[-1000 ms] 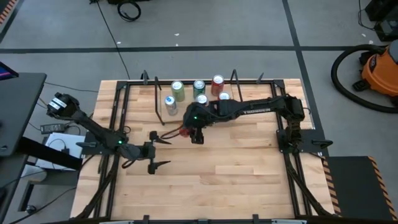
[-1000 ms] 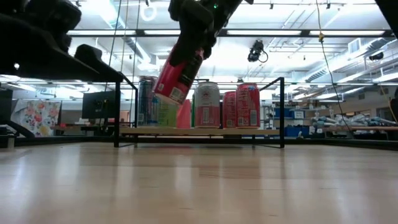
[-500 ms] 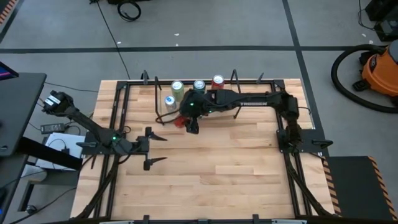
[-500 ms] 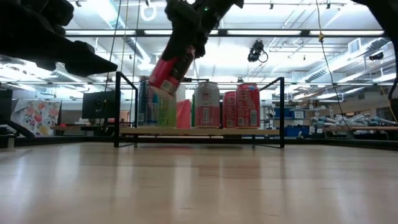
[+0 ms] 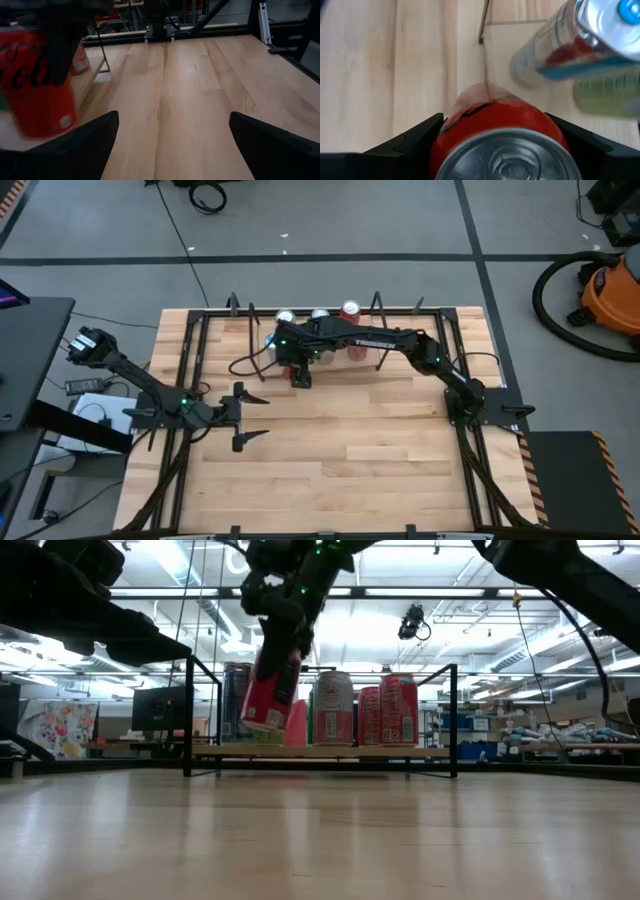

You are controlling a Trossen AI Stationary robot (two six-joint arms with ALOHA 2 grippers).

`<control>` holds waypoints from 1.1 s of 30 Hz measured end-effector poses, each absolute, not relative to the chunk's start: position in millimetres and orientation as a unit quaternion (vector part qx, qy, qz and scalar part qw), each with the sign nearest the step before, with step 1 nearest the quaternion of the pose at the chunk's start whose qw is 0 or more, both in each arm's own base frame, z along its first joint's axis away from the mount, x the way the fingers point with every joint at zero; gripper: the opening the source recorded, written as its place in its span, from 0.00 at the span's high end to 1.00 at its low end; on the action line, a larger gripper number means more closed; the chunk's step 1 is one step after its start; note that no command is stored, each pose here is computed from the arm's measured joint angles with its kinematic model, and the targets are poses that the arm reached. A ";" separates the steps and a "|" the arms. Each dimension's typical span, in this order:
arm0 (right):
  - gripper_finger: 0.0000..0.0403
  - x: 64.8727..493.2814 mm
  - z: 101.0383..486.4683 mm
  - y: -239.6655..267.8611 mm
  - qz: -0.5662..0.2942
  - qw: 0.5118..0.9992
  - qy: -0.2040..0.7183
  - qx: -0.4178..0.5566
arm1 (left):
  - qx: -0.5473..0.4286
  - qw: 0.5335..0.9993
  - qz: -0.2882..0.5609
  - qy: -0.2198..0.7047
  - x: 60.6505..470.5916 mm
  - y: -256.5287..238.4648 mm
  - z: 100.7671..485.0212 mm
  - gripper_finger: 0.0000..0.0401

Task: Place canned beverage on shelf
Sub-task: Put the red-black soda can on the shelf

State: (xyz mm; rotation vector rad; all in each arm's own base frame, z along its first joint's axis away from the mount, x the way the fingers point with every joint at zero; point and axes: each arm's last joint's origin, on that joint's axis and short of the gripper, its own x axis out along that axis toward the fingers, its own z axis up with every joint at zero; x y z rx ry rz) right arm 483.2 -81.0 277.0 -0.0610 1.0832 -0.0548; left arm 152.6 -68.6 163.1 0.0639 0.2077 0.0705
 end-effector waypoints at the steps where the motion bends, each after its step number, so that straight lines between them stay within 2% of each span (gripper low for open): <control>1: 0.20 482.4 275.7 -84.9 -0.027 0.857 0.514 -0.031 | 0.032 0.993 0.035 0.104 152.7 -68.7 163.0 0.02; 9: 0.20 474.9 271.3 -113.3 -0.040 0.848 0.529 -0.027 | 0.031 0.993 0.035 0.104 152.7 -68.7 163.0 0.02; 23: 0.20 475.1 264.6 -125.1 -0.049 0.850 0.524 -0.034 | 0.020 0.993 0.037 0.112 152.3 -68.4 161.2 0.02; 33: 0.20 473.7 256.2 -139.2 -0.102 0.853 0.511 0.035 | 0.014 0.993 0.038 0.113 152.3 -68.5 161.1 0.02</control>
